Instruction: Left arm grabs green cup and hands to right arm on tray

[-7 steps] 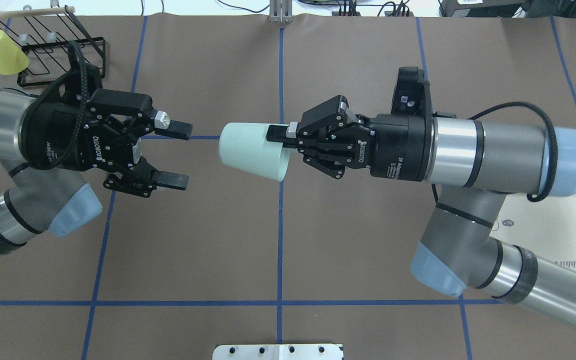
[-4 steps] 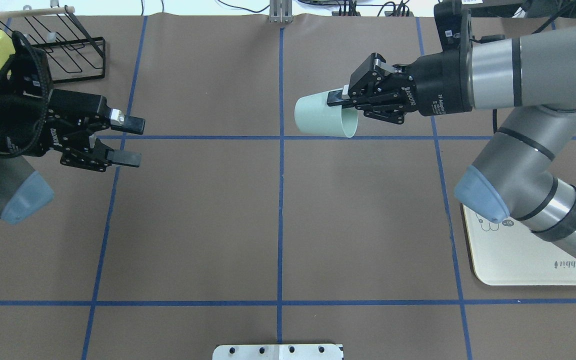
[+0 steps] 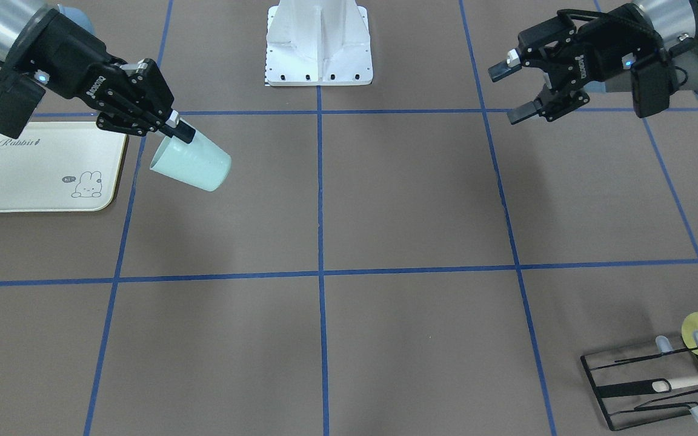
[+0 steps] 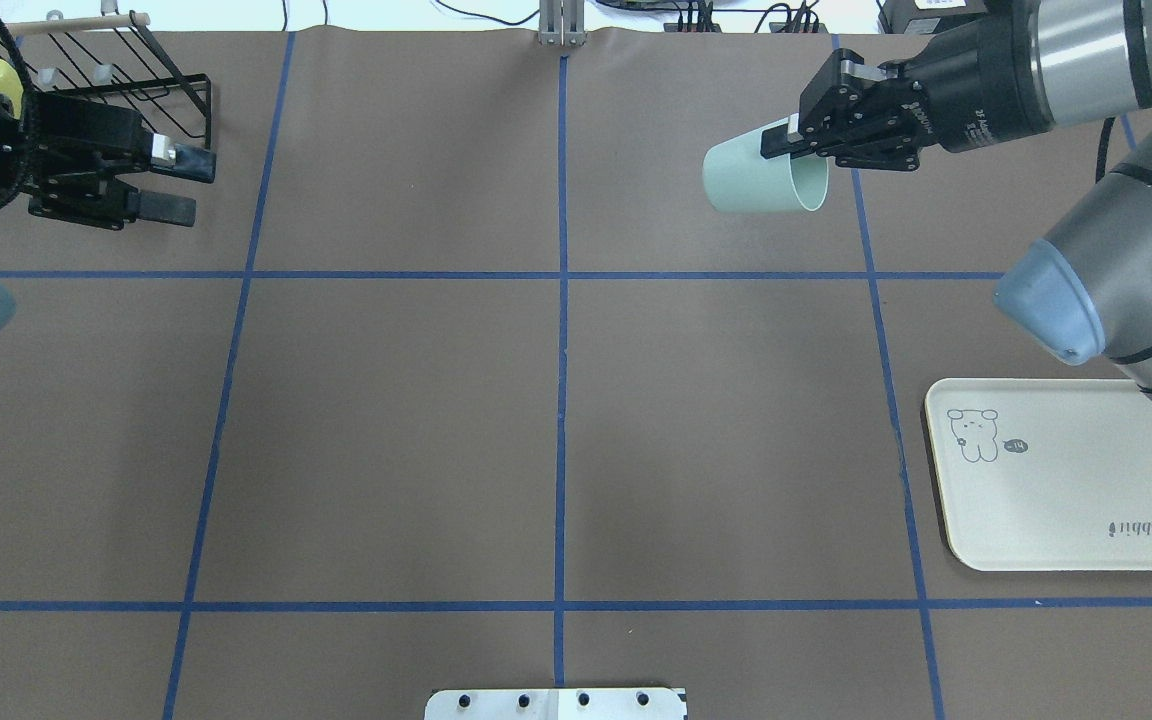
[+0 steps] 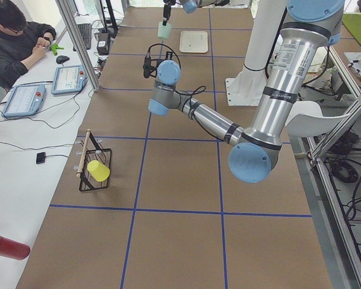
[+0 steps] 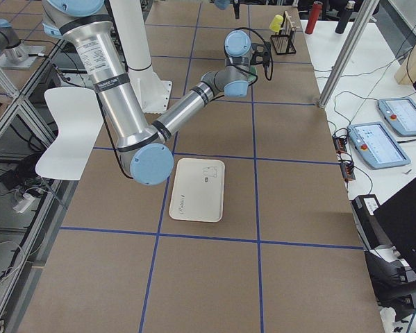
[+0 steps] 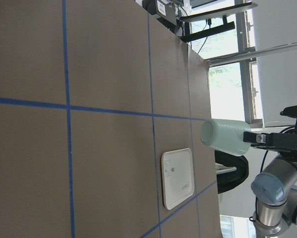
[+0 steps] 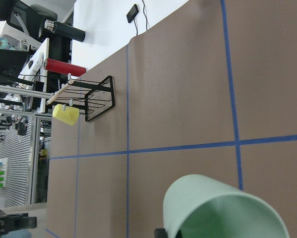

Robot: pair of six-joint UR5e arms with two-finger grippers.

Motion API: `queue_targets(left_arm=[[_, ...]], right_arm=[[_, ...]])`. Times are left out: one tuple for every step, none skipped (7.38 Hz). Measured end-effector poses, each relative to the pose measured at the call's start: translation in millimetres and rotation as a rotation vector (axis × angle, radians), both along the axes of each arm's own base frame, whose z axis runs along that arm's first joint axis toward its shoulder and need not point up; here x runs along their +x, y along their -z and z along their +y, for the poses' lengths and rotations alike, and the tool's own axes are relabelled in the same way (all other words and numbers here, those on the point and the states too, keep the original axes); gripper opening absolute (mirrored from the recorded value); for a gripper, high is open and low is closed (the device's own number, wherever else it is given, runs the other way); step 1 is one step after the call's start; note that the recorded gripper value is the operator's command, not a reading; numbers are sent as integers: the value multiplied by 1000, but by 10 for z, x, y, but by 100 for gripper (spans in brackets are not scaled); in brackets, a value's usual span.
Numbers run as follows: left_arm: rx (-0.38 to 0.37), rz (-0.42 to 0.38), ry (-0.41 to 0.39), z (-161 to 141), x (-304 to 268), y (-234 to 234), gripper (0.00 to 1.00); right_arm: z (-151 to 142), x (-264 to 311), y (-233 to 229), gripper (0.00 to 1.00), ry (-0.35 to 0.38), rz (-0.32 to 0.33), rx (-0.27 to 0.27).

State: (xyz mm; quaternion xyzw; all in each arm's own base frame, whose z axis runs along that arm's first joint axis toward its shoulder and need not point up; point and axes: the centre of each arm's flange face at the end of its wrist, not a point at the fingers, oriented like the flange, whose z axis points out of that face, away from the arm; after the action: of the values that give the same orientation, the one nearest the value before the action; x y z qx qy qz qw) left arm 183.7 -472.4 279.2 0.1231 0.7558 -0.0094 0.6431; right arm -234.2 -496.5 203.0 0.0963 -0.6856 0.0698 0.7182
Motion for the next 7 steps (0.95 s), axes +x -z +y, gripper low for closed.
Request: queue_targets(left_arm=[[38, -65, 47, -59, -146, -214, 100], [88, -143, 91, -92, -302, -490, 100], [142, -227, 131, -126, -490, -758, 100], [186, -300, 162, -135, -670, -1002, 100], [236, -379, 188, -133, -869, -1253, 99], [293, -471, 205, -134, -1088, -1507, 100], [343, -565, 212, -137, -1287, -1747, 99]], right_arm=[[-53, 60, -103, 0, -7, 46, 28], [-87, 118, -237, 0, -15, 84, 47], [-122, 187, -367, 0, -27, 116, 51], [-166, 237, -449, 0, -41, 145, 45], [-213, 275, -530, 0, -53, 183, 51], [-245, 317, -664, 0, -56, 228, 63], [-265, 369, -813, 0, -54, 268, 67]])
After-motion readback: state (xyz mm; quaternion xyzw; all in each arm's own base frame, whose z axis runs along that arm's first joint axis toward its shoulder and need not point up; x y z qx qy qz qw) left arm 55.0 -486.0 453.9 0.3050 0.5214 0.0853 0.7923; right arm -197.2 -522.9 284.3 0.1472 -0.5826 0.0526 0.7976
